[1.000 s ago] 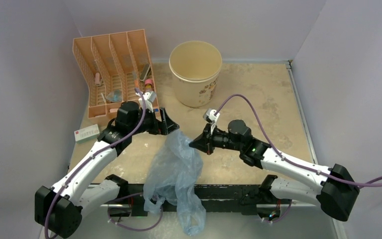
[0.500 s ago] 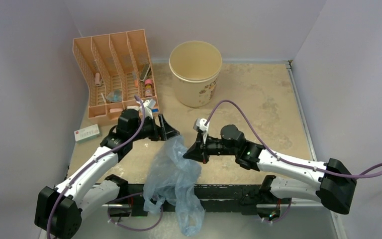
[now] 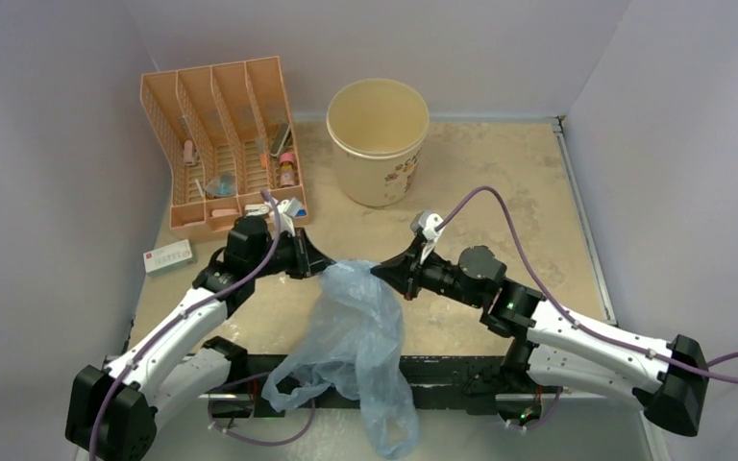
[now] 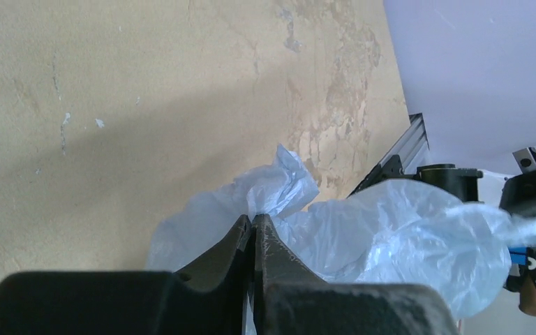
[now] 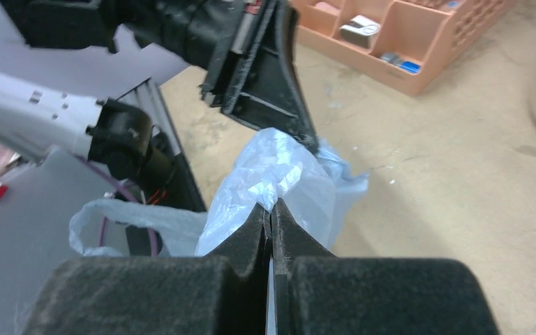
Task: Put the trash bags into the trash bin
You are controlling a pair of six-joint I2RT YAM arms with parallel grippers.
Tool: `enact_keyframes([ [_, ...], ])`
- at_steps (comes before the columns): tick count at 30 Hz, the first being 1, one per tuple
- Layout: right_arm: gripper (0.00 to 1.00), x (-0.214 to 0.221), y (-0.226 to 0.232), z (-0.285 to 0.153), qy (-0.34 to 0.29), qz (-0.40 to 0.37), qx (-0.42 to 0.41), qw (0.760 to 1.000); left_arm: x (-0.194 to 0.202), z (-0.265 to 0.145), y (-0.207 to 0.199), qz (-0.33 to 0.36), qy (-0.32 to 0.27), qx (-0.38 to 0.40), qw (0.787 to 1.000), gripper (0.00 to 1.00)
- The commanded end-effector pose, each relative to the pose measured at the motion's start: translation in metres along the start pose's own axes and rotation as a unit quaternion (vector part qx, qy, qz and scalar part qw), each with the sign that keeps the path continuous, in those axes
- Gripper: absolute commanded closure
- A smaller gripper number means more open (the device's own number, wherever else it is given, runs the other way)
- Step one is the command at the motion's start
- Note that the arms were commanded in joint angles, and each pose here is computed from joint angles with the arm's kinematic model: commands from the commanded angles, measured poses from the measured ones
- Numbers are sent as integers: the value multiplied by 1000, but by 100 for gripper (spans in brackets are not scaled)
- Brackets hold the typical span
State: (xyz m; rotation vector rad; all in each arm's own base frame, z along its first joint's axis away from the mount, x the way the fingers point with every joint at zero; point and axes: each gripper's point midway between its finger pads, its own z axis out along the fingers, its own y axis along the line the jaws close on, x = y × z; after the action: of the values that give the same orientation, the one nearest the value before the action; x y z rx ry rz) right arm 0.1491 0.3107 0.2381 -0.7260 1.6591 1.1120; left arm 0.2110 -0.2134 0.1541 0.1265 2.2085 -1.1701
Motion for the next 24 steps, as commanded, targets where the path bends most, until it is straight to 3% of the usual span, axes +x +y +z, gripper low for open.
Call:
enact_keyframes([
  [1, 100, -10, -33, -10, -28, 33, 107, 993, -21, -10, -3, 13, -54, -18, 998, 100],
  [9, 100, -40, -71, -51, -137, 114, 235, 955, -49, -27, 29, -16, -116, -147, 982, 100],
  [15, 100, -38, -98, -49, -124, 134, 318, 930, -58, -22, 21, -9, -111, -137, 984, 97],
  [18, 100, -35, -141, -58, -123, 130, 419, 890, -67, -26, 16, 1, -113, -145, 983, 66],
  [21, 99, -41, -197, -70, -114, 129, 472, 865, -72, -38, 14, 7, -131, -157, 979, 36],
  [22, 93, -40, -212, -70, -104, 131, 476, 863, -71, -41, 13, 9, -135, -156, 978, 31],
  [24, 60, -35, -231, -66, -68, 138, 478, 865, -64, -45, 8, 15, -133, -138, 981, 26],
])
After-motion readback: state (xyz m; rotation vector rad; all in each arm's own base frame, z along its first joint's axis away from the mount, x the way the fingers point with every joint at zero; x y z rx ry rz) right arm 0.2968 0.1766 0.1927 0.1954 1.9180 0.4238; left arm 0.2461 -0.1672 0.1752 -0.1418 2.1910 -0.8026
